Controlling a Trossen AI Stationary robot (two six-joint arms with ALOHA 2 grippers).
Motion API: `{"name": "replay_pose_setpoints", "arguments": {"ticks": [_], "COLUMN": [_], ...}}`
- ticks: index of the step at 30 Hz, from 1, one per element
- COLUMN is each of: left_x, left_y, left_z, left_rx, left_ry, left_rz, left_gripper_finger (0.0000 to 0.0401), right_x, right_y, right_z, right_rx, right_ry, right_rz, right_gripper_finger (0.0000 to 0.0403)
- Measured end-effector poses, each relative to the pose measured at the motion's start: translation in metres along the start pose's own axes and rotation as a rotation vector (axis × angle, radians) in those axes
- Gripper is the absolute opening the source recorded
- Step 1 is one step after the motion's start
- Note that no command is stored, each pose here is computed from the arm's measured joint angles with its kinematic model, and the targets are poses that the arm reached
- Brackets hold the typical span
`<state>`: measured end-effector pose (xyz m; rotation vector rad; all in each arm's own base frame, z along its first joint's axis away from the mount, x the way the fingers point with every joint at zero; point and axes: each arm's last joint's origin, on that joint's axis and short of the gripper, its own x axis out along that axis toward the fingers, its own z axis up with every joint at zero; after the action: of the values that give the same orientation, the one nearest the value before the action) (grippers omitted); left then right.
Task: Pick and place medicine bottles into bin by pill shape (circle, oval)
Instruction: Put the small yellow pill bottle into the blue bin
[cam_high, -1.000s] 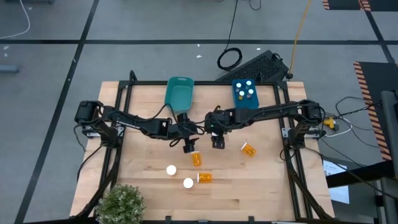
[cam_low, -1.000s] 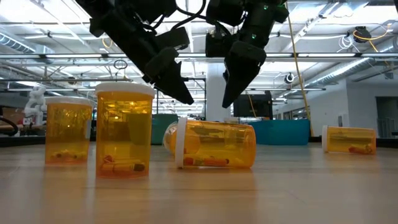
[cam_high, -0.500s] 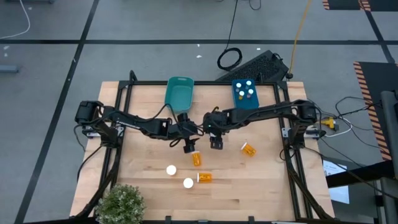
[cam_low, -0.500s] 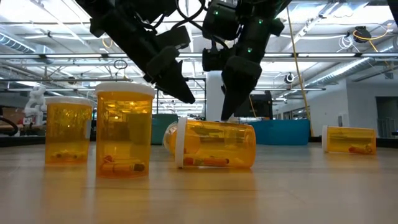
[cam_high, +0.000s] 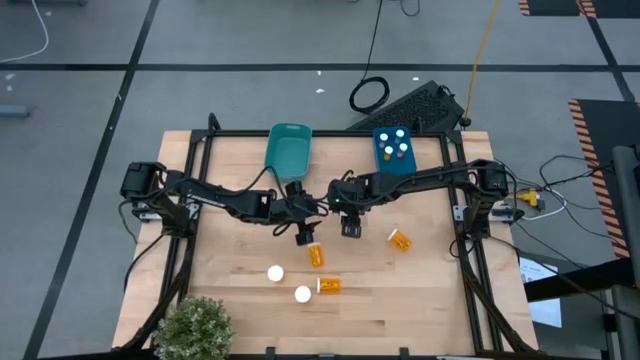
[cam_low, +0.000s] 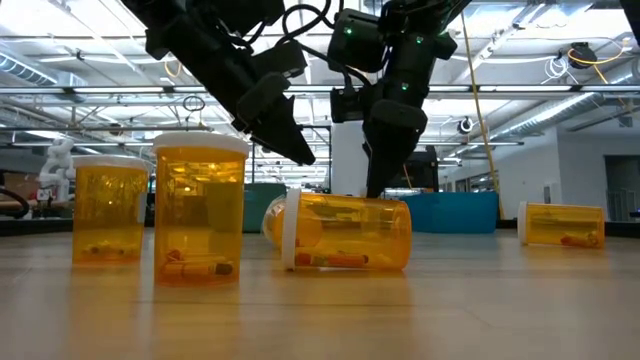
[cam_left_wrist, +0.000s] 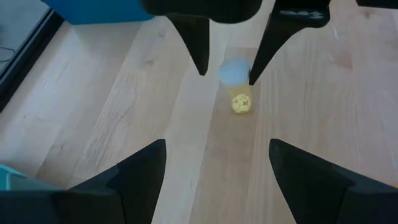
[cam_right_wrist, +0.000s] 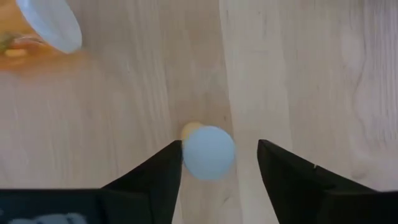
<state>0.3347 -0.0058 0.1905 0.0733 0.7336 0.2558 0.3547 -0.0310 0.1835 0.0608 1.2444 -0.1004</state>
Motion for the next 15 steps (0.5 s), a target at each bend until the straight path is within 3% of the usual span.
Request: {"name": "replay_pose_setpoints", "arguments": {"ticks": [15], "left_x": [-0.0001], "left_y": [0.0], "left_z": [0.0003], "left_rx": [0.0], "left_ry": [-0.001], "left_rz": [0.0], "left_gripper_finger": [0.0289], "right_x": [0.0], "right_y": [0.0022], "right_z": [0.0006], "right_rx": [0.011], "right_ry": [-0.005], "right_rz": [0.049], "right_gripper_finger": [0.0117]}}
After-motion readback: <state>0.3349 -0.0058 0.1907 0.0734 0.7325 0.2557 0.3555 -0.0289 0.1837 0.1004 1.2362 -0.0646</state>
